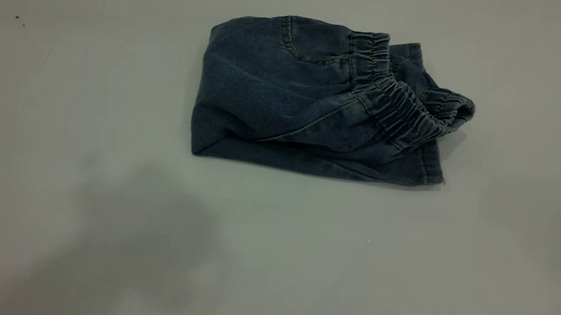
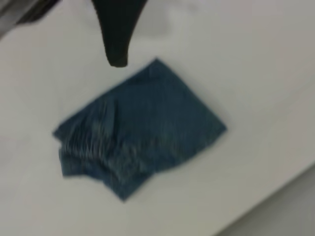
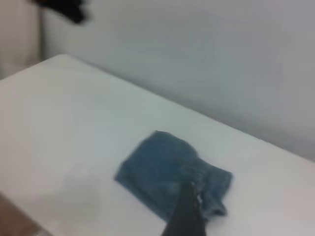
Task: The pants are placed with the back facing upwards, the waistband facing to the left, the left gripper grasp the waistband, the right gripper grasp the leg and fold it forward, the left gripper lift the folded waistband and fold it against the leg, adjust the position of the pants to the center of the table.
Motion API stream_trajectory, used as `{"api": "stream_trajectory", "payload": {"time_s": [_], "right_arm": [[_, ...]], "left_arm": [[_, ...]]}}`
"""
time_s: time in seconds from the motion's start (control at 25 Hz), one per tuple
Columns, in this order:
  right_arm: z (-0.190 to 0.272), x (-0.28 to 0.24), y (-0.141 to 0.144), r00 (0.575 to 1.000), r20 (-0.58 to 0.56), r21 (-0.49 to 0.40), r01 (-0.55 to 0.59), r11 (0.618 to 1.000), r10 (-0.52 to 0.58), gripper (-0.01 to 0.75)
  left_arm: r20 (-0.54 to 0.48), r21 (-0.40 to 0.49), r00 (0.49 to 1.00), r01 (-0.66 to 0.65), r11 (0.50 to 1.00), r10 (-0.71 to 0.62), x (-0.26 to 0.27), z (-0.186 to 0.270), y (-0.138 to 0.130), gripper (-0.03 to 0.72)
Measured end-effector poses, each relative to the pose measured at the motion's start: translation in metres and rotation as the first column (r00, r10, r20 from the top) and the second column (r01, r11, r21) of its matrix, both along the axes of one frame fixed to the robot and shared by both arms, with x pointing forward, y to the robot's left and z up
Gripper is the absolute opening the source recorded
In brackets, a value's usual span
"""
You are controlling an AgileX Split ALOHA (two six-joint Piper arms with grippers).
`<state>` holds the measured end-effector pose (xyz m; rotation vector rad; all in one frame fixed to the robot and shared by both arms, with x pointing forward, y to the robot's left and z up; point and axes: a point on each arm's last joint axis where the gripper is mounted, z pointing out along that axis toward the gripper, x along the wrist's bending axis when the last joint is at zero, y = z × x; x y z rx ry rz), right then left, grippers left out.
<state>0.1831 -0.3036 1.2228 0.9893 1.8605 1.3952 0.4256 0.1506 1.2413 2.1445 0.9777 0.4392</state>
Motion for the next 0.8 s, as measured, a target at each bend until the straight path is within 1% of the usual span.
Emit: {"api": "stream_trajectory", "payload": {"time_s": [0.08,0.16,0.24,0.32,0.48,0.64,0.8], "right_arm": [[-0.019,-0.012,-0.008,0.999,0.015,0.01,0.035,0.999,-0.035,0.514],[-0.04,-0.014,-0.01,0.999,-0.003,0.008,0.047,0.999,-0.047,0.514],[-0.06,-0.013,-0.009,0.998,-0.031,-0.002,0.048,0.999,-0.048,0.514],[-0.083,-0.004,-0.006,0.995,-0.084,-0.027,0.05,0.998,-0.052,0.514],[-0.126,0.014,0.001,0.978,-0.199,-0.081,0.044,0.996,-0.06,0.514],[-0.158,0.03,0.007,0.968,-0.241,-0.089,0.045,0.995,-0.065,0.514],[-0.177,0.04,0.013,0.961,-0.271,-0.084,0.039,0.996,-0.061,0.514]], "left_arm": [[-0.007,0.006,1.0,0.0,1.0,0.0,-0.02,-0.008,0.016,0.532],[-0.009,0.006,1.0,0.0,1.0,0.0,-0.04,-0.017,0.032,0.532],[-0.026,0.02,1.0,0.001,1.0,0.0,-0.056,-0.032,0.044,0.532],[-0.034,0.026,0.999,0.001,1.0,0.0,-0.071,-0.045,0.056,0.532],[-0.062,0.047,0.998,0.001,0.999,0.002,-0.093,-0.074,0.074,0.532],[-0.06,0.046,0.998,0.001,0.999,0.002,-0.114,-0.096,0.09,0.532],[-0.039,0.029,0.999,0.0,1.0,0.001,-0.131,-0.111,0.104,0.532]]}}
